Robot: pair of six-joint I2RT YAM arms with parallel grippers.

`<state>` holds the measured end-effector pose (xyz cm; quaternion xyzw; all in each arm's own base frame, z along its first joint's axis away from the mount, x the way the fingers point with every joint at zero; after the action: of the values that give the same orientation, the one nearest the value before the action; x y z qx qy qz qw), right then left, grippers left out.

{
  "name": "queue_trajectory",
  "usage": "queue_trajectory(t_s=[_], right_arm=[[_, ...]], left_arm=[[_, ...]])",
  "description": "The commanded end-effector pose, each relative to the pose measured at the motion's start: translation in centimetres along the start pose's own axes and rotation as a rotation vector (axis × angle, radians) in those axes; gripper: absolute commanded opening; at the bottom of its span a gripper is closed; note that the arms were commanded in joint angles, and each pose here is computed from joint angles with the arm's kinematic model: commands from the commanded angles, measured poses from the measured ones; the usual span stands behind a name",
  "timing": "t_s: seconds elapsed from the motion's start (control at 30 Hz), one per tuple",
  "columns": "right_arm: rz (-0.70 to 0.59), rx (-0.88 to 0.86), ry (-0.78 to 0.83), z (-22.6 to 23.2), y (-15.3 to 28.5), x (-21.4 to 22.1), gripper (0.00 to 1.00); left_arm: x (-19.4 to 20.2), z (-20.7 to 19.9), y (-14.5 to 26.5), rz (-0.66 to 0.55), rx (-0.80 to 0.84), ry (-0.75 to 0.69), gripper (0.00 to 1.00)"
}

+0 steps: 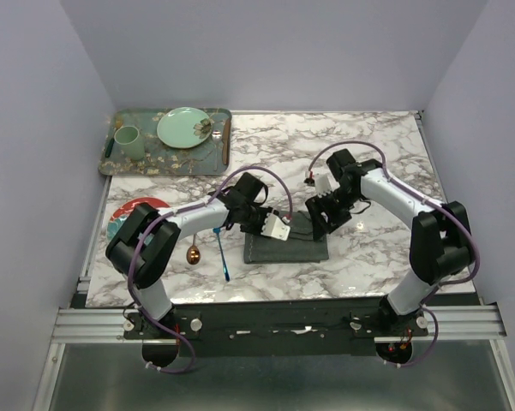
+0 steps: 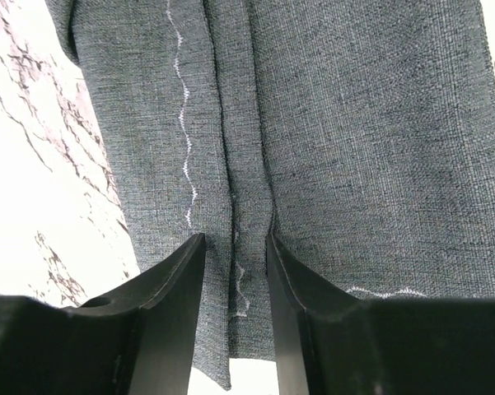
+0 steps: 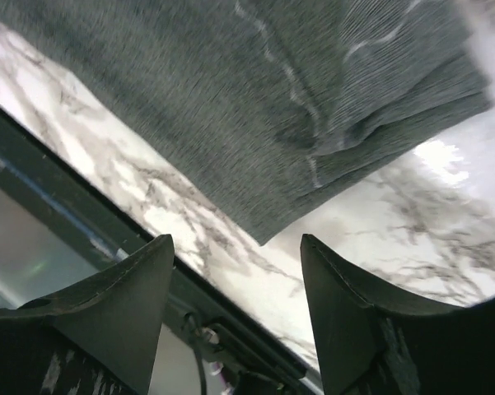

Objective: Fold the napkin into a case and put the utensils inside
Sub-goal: Smooth out the 2/3-rectangle-folded napkin at the center of the board.

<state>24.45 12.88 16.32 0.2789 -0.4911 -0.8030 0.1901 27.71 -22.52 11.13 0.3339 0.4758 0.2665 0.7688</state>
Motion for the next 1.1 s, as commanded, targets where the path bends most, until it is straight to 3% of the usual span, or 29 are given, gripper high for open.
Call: queue_trajectory(t_s=[0.0, 0.37, 0.77, 1.07], right_arm=[[0.083, -0.141, -0.124, 0.3, -1.4, 1.7, 0.71], [0.12, -0.222, -0.217, -0.4, -2.9, 3.1, 0.64], [0.182, -0.163, -0.263, -1.5, -4.7, 4.1, 0.47], [0.159, -0.154, -0.275, -1.4, -4.7, 4.0, 0.48]], left_arm=[[-0.1, 0.2, -0.3, 0.008, 0.029, 0.005, 0.43], [0.3, -0.5, -0.7, 0.037, 0.111, 0.005, 0.45], [-0.5, 0.4, -0.6, 0.012, 0.093, 0.062, 0.23], [-2.0, 1.3, 0.0, -0.025, 0.069, 0.128, 0.08]])
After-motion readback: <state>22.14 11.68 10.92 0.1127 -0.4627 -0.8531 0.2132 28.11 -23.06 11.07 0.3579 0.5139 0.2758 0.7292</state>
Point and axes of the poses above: each gripper's point midway between its finger pads, its own y axis back along the fingers, its own z axis along the line the jaws close on, x = y × z, the point moved 9 cm from there along y, back along the fingers, and after that the axes turned 4 degrees about y, right-handed, at the moved point
